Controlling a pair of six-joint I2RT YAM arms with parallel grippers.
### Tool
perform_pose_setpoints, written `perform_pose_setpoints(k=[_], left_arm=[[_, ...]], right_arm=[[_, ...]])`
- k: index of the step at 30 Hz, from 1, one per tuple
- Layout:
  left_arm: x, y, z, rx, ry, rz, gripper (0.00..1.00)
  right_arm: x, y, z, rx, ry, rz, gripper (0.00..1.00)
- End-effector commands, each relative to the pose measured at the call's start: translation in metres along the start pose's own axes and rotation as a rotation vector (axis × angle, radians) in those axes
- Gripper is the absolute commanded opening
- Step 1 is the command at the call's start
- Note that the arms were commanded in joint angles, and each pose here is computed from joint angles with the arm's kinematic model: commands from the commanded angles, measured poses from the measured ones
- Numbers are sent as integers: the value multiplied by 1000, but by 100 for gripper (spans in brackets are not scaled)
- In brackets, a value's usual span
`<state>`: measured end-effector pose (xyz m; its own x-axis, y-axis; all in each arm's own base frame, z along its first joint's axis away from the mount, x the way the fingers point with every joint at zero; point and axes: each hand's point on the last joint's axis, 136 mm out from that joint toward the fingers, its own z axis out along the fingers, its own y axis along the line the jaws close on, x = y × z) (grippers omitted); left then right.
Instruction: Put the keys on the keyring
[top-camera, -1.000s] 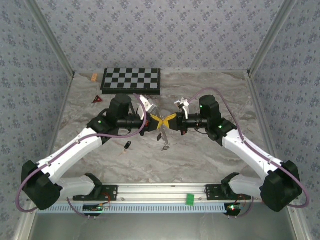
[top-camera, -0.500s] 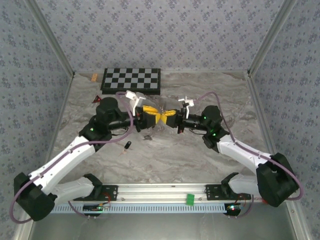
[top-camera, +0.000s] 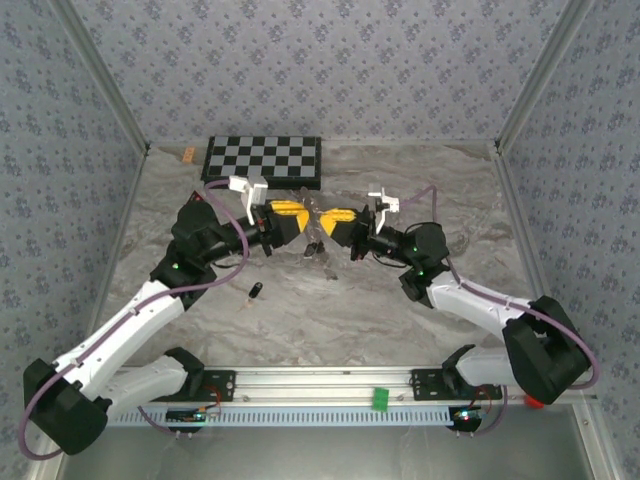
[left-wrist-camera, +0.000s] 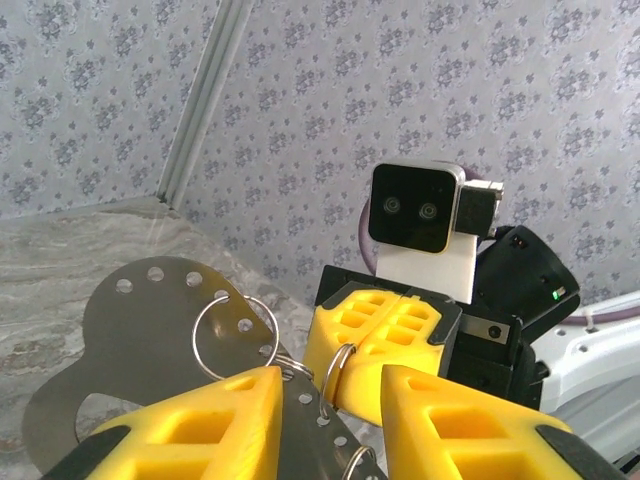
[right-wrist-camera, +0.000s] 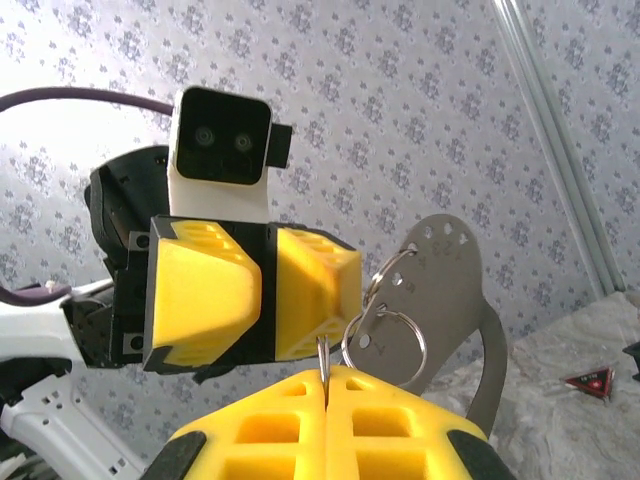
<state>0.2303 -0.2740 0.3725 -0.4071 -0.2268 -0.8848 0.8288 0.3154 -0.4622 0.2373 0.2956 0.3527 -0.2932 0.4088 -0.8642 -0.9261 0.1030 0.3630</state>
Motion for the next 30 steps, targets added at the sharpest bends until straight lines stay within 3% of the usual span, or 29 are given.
perform_pose_setpoints(k=[1, 23, 30], left_arm=[[-10, -11, 1, 64, -41, 5, 30], [5, -1, 7, 56, -17, -8, 28], [8, -4, 9, 78, -3, -7, 16]], right_arm=[[-18, 8, 1, -31, -98, -11, 0], [-15, 14, 12, -71, -100, 34, 0], [-13, 12, 13, -73, -92, 46, 0]])
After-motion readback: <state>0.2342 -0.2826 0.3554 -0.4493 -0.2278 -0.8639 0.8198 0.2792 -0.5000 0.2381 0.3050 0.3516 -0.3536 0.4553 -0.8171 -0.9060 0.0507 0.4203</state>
